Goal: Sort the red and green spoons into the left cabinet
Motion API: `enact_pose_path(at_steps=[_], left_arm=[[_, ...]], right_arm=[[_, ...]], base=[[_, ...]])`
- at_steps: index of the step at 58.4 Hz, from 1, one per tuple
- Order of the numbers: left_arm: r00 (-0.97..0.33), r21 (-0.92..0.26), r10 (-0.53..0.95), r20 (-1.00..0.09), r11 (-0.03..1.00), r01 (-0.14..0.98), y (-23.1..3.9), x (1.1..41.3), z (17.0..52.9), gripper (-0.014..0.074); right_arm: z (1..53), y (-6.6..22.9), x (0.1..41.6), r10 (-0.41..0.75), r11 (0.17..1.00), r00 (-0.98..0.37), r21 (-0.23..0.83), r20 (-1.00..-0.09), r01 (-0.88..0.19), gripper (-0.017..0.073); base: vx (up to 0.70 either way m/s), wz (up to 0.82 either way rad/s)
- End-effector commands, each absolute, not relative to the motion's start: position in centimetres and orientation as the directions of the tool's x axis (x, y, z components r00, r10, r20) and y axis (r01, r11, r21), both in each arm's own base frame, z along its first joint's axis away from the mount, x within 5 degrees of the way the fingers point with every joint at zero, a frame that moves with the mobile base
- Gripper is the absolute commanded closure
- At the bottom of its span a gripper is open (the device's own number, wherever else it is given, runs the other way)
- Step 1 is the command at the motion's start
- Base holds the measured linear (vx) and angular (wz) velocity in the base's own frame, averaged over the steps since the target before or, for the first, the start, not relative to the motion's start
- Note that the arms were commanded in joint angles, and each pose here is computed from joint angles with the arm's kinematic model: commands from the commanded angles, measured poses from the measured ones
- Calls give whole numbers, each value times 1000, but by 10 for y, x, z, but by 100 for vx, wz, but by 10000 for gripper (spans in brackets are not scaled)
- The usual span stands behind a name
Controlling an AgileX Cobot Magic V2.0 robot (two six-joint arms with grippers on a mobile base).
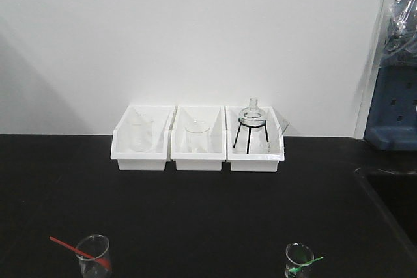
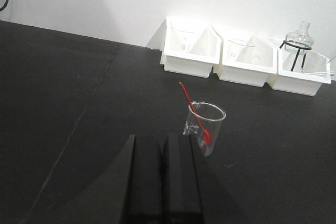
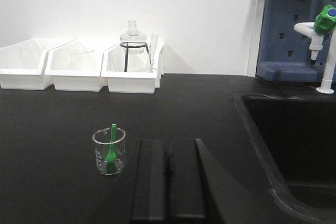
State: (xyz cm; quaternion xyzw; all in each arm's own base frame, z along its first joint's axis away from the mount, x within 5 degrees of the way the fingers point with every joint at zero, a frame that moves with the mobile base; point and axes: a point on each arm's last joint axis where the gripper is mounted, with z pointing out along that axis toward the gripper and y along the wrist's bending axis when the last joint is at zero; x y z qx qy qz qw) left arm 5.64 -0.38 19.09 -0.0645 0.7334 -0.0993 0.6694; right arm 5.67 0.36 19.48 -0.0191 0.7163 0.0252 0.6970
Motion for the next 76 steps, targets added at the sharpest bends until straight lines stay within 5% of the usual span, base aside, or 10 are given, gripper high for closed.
enact_pose_path(at_steps=[1, 43, 76], left_arm=[[9, -249, -250, -968, 967, 60, -3, 55, 200, 600], [9, -249, -250, -968, 967, 60, -3, 55, 200, 600], [174, -261, -273, -946, 961, 89, -2, 53, 216, 600]], right_arm=[[199, 3, 56, 3, 998, 55, -1, -998, -61, 568], [199, 3, 56, 3, 998, 56, -1, -998, -61, 568], [209, 3, 55, 24, 998, 152, 14, -988, -62, 568]], base=[[0, 0], [0, 0], [0, 0]])
